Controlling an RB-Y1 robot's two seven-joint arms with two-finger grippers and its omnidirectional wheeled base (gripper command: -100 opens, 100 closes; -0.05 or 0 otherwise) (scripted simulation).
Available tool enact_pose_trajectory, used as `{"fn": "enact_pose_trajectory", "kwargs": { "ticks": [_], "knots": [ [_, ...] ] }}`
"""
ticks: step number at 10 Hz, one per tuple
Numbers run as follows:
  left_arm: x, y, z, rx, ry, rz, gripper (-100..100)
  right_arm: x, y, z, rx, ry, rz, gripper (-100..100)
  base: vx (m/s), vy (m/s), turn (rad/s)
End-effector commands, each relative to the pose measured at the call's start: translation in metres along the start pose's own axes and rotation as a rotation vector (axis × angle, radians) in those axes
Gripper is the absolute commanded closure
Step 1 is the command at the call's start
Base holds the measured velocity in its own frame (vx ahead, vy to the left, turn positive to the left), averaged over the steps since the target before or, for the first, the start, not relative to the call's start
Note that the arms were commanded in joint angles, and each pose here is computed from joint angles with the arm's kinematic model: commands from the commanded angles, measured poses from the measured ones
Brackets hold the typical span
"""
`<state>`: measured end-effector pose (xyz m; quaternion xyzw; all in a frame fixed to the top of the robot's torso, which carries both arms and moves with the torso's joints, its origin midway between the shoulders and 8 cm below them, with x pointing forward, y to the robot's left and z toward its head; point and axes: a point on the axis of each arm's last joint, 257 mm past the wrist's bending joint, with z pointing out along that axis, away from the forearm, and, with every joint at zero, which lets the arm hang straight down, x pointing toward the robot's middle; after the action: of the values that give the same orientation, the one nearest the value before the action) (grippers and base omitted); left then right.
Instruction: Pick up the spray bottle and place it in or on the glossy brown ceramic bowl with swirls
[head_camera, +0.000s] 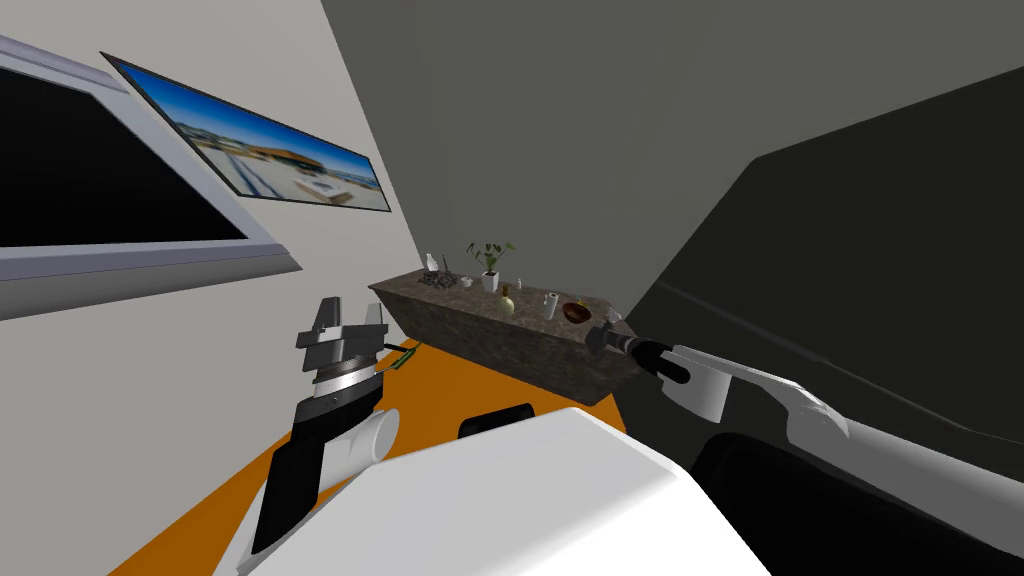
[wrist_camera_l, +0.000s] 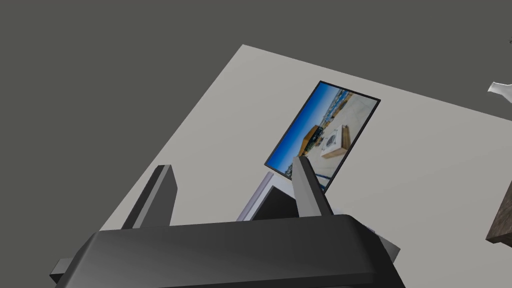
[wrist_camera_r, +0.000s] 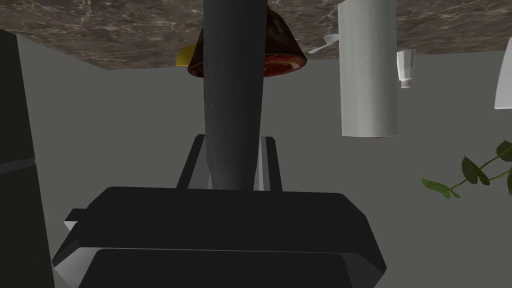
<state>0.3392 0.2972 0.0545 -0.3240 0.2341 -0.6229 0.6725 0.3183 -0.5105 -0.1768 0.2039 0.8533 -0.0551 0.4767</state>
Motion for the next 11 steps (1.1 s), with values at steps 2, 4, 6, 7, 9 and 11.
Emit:
{"fn": "enact_pose_trajectory", "kwargs": {
  "ticks": [2,4,6,7,9,11],
  "knots": [
    [0.0,0.0,0.0,0.0,0.0,0.0,0,-0.015,0.0,-0.002,0.025,-0.011,-0.009,100,0.074,-0.01,0.08],
    [0.0,0.0,0.0,0.0,0.0,0.0,0,-0.027,-0.002,-0.004,0.046,-0.025,-0.017,100,0.097,-0.025,0.077],
    [0.0,0.0,0.0,0.0,0.0,0.0,0,-0.04,-0.005,-0.005,0.069,-0.041,-0.025,100,0.118,-0.05,0.069],
    [0.0,0.0,0.0,0.0,0.0,0.0,0,-0.045,-0.007,-0.006,0.081,-0.049,-0.028,100,0.109,-0.046,0.057],
    [0.0,0.0,0.0,0.0,0.0,0.0,0,-0.057,-0.012,-0.007,0.105,-0.067,-0.033,100,0.113,-0.041,0.038],
    [0.0,0.0,0.0,0.0,0.0,0.0,0,-0.067,-0.016,-0.008,0.126,-0.084,-0.037,100,0.086,-0.056,0.044]
  ]
}}
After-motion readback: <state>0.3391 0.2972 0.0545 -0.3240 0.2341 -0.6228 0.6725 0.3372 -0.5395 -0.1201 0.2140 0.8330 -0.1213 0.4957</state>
